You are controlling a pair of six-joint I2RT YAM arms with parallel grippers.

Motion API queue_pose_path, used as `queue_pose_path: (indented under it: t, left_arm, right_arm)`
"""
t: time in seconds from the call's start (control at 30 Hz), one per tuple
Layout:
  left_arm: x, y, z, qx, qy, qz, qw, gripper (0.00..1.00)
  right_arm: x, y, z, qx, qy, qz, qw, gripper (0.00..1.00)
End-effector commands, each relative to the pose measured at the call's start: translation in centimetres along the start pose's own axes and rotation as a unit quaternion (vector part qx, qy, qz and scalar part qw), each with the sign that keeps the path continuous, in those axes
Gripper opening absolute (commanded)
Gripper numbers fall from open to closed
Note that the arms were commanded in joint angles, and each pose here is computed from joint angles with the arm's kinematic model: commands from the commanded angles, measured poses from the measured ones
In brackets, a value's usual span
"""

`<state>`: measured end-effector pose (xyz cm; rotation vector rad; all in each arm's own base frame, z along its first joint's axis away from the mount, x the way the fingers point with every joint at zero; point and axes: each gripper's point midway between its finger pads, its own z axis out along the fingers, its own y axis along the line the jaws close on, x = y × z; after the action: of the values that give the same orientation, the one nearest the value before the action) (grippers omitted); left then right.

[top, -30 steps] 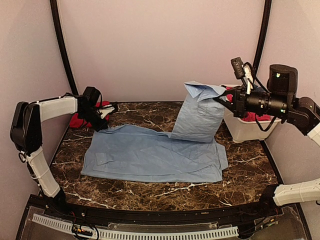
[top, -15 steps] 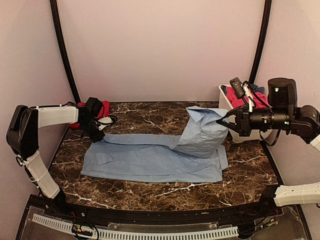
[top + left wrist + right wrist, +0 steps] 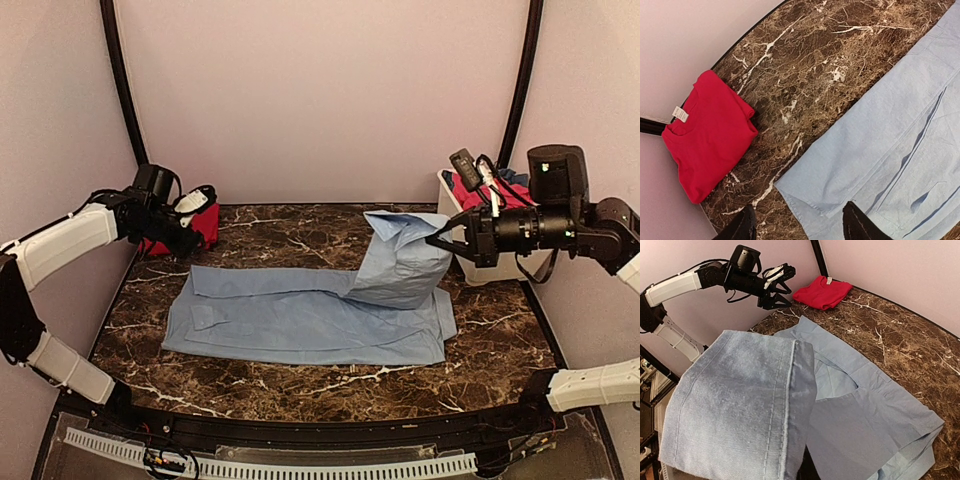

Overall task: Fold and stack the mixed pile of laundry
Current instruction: Fold the 1/3-folded shirt at the center of the board.

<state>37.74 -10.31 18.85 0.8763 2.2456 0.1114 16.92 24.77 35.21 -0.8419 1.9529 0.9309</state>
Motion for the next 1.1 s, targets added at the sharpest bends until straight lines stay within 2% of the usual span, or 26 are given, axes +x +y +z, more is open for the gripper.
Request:
queue_pose_path:
  t: [0.0,0.1,0.17,0.4,0.5,0.57,0.63,0.67,0.7,0.73,0.77,0.8,0.83,0.87,0.93,1.03,1.07]
  left_arm:
    - [1.0,-1.2,3.2,0.038,0.04,-0.027,0.998,0.56]
    - [3.4,-2.4,6.2,0.063,0.108,-0.045,0.991,0.49]
    - [4.5,-3.0,7.6,0.075,0.133,-0.049,0.987,0.48]
    - [8.0,-4.8,10.4,0.103,0.191,-0.04,0.975,0.46]
    - [7.3,-5.2,10.2,0.115,0.183,-0.056,0.975,0.47]
    - [4.5,-5.0,8.7,0.119,0.128,-0.069,0.982,0.48]
    - [0.3,-5.4,5.4,0.132,0.03,-0.062,0.989,0.56]
    - [-2.7,-6.0,2.0,0.143,-0.041,-0.05,0.988,0.62]
    - [-4.1,-6.4,0.6,0.145,-0.091,-0.041,0.984,0.64]
    - [-6.6,-6.9,-3.5,0.15,-0.165,-0.032,0.974,0.67]
    - [-7.5,-7.3,-4.7,0.146,-0.212,-0.028,0.966,0.69]
    - [-9.7,-7.8,-8.9,0.152,-0.287,-0.022,0.945,0.71]
    - [-9.4,-8.6,-9.7,0.163,-0.302,-0.021,0.939,0.72]
    - [-10.0,-9.8,-12.4,0.172,-0.337,-0.01,0.925,0.74]
    - [-10.5,-11.6,-14.9,0.176,-0.361,0.014,0.916,0.79]
    - [-11.3,-15.2,-17.4,0.2,-0.37,0.061,0.905,0.91]
    - [-11.9,-15.4,-18.0,0.191,-0.368,0.068,0.908,0.95]
  right_arm:
    - [-1.0,0.9,0.5,-0.025,-0.002,-0.018,1.0,0.0]
    - [-2.0,1.0,0.3,-0.018,-0.007,-0.028,0.999,0.0]
    - [-2.2,0.9,0.5,-0.017,-0.005,-0.034,0.999,0.0]
    - [-0.6,2.0,3.5,-0.077,0.038,-0.022,0.996,0.0]
    - [-0.4,2.3,4.7,-0.091,0.047,-0.025,0.994,0.0]
    - [-0.2,2.3,5.7,-0.096,0.056,-0.025,0.993,0.0]
    - [0.1,2.2,6.7,-0.102,0.064,-0.025,0.992,0.0]
    - [0.2,2.2,7.3,-0.108,0.068,-0.025,0.992,0.0]
    - [0.3,2.2,7.8,-0.114,0.071,-0.024,0.991,0.0]
    - [0.5,2.3,8.2,-0.121,0.074,-0.023,0.99,0.0]
    - [0.5,2.3,8.6,-0.126,0.076,-0.022,0.989,0.0]
    - [0.7,2.3,9.0,-0.13,0.08,-0.018,0.988,0.0]
    - [0.6,2.3,9.3,-0.132,0.078,-0.017,0.988,0.0]
    - [0.5,2.3,9.5,-0.134,0.077,-0.016,0.988,0.0]
    - [0.3,2.4,9.8,-0.138,0.077,-0.013,0.987,0.0]
    - [0.3,2.6,10.2,-0.148,0.078,-0.011,0.986,0.0]
    - [0.4,2.6,10.4,-0.151,0.08,-0.009,0.985,0.0]
